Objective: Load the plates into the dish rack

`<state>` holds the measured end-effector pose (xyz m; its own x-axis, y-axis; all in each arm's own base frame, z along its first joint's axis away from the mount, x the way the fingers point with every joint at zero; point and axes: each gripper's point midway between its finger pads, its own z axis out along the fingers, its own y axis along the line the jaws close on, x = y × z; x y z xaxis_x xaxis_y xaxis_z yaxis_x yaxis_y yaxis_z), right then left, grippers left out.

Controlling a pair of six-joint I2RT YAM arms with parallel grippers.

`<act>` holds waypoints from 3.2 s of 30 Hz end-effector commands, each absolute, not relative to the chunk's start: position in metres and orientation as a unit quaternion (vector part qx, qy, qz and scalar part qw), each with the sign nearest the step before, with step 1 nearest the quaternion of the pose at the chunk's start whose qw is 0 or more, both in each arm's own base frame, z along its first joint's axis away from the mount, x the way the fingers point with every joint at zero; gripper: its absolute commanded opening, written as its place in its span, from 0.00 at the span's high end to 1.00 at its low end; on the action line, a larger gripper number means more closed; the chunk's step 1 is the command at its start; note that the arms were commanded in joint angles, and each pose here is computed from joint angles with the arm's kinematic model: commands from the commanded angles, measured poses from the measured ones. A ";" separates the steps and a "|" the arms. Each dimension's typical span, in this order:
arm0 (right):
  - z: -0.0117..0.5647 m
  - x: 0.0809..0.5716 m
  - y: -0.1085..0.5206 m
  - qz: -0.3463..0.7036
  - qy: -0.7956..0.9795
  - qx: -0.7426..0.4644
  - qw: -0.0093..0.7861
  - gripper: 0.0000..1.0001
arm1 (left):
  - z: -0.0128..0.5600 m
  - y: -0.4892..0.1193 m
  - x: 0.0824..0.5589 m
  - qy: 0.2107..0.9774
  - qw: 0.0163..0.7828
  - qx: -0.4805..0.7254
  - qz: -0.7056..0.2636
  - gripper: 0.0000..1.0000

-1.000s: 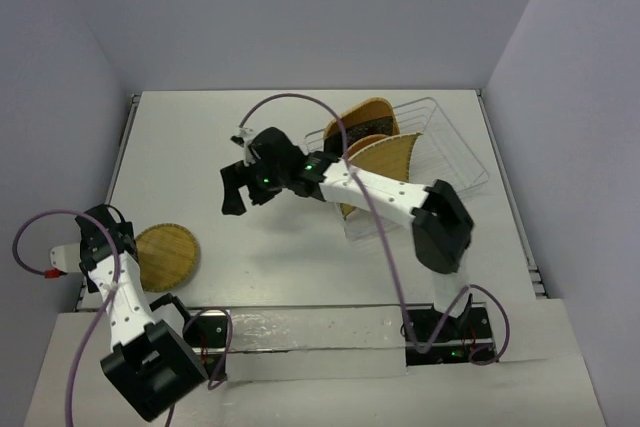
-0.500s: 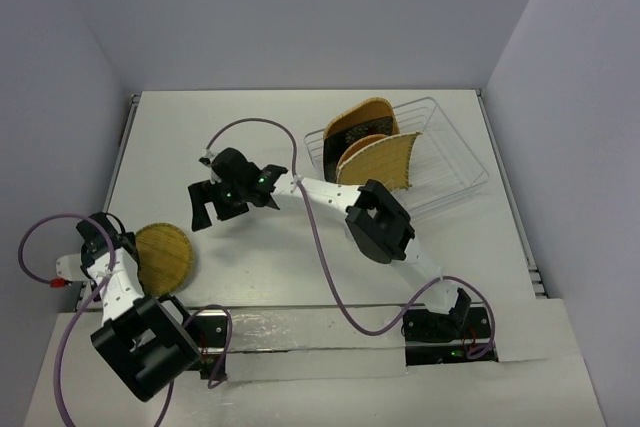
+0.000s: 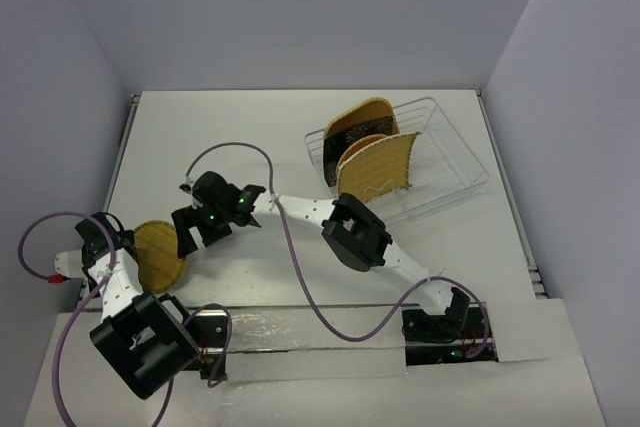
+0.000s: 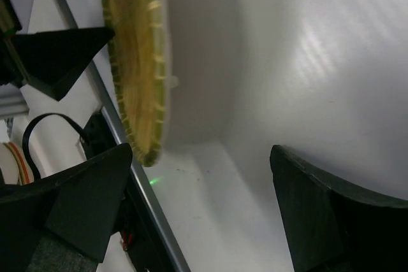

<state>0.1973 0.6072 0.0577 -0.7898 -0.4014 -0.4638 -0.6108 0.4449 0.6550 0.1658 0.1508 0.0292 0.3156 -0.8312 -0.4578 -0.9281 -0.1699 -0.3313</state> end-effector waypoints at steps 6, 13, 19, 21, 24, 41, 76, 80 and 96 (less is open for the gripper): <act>0.102 0.191 0.638 0.505 0.780 -0.347 0.132 0.16 | 0.018 0.146 0.160 0.592 0.273 -0.753 0.089 0.01; 0.105 0.195 0.647 0.532 0.769 -0.336 0.111 0.34 | 0.020 0.144 0.162 0.599 0.283 -0.744 0.082 0.01; 0.096 0.190 0.644 0.542 0.765 -0.338 0.085 0.44 | 0.026 0.144 0.169 0.608 0.305 -0.729 0.082 0.01; 0.092 0.187 0.645 0.545 0.763 -0.338 0.076 0.47 | 0.027 0.145 0.170 0.610 0.309 -0.725 0.085 0.01; 0.091 0.186 0.646 0.553 0.762 -0.331 0.063 0.61 | 0.028 0.145 0.172 0.614 0.310 -0.720 0.089 0.01; 0.145 0.250 0.611 0.494 0.772 -0.326 0.229 1.00 | 0.124 0.104 0.238 0.641 0.452 -0.610 -0.111 0.01; 0.422 0.278 0.073 -0.085 0.609 -0.598 0.514 1.00 | 0.323 0.112 0.313 0.680 0.607 -0.385 -0.148 0.01; 0.402 0.270 0.039 -0.157 0.619 -0.626 0.448 1.00 | 0.329 0.118 0.329 0.652 0.628 -0.393 -0.162 0.01; 0.336 0.311 0.058 -0.129 0.629 -0.687 0.339 1.00 | 0.301 0.074 0.423 0.725 0.585 -0.344 -0.118 0.01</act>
